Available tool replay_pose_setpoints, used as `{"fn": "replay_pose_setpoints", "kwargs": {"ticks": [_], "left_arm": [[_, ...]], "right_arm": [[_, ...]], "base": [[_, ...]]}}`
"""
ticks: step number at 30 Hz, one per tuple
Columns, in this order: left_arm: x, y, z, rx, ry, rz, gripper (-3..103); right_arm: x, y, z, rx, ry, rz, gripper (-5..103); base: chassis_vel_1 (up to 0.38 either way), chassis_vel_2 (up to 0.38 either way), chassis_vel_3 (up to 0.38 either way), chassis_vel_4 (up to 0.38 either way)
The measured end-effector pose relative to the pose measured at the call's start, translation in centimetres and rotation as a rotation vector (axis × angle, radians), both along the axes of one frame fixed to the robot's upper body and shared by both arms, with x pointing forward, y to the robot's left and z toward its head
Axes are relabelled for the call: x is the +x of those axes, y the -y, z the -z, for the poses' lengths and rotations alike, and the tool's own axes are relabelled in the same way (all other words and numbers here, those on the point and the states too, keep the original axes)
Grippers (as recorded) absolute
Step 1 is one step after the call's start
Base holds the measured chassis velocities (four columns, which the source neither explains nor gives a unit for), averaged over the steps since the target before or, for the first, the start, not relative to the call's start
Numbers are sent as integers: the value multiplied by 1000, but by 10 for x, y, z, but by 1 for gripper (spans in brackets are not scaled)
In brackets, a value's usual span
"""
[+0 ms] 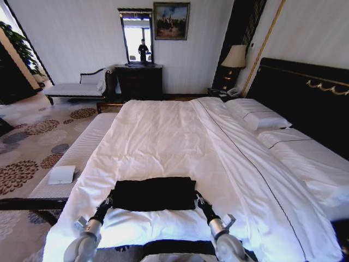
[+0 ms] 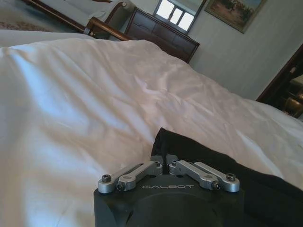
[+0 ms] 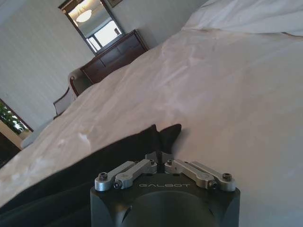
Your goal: Fold the clothes on the bed.
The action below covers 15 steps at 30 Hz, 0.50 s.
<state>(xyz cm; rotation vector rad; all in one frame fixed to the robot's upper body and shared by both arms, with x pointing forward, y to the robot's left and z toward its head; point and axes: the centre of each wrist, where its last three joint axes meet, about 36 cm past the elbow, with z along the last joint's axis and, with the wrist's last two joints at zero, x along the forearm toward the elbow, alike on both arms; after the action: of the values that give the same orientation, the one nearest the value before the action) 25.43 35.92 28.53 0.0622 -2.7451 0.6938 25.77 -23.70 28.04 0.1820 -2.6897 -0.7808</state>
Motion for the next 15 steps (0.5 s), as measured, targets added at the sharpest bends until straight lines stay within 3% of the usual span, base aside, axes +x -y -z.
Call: {"fn": "replay_pose_setpoints", "kwargs": {"ticks": [1, 3, 4, 6, 9, 13, 15], "left_arm": [[-2, 2, 0, 12, 7, 2, -2], [-5, 7, -7, 49, 63, 15, 9], [-5, 7, -7, 49, 63, 15, 9], [-7, 10, -23, 73, 138, 35, 14], [1, 5, -61, 118, 267, 41, 30], [26, 1, -90, 165, 293, 17, 41], [43, 4, -98, 217, 241, 29, 52]], "right_arm": [[1, 0, 1, -8, 5, -1, 2], [6, 0, -2, -17, 27, 1, -1], [6, 0, -2, -17, 27, 1, -1], [11, 2, -13, -15, 63, 6, 4], [25, 9, -45, -17, 146, 29, 20], [40, 8, -65, -21, 161, 50, 31], [49, 4, -67, -29, 148, 49, 41]], "base": [[0, 0, 0, 0], [0, 0, 0, 0], [0, 0, 0, 0], [0, 0, 0, 0], [0, 0, 0, 0], [0, 0, 0, 0], [0, 0, 0, 0]]}}
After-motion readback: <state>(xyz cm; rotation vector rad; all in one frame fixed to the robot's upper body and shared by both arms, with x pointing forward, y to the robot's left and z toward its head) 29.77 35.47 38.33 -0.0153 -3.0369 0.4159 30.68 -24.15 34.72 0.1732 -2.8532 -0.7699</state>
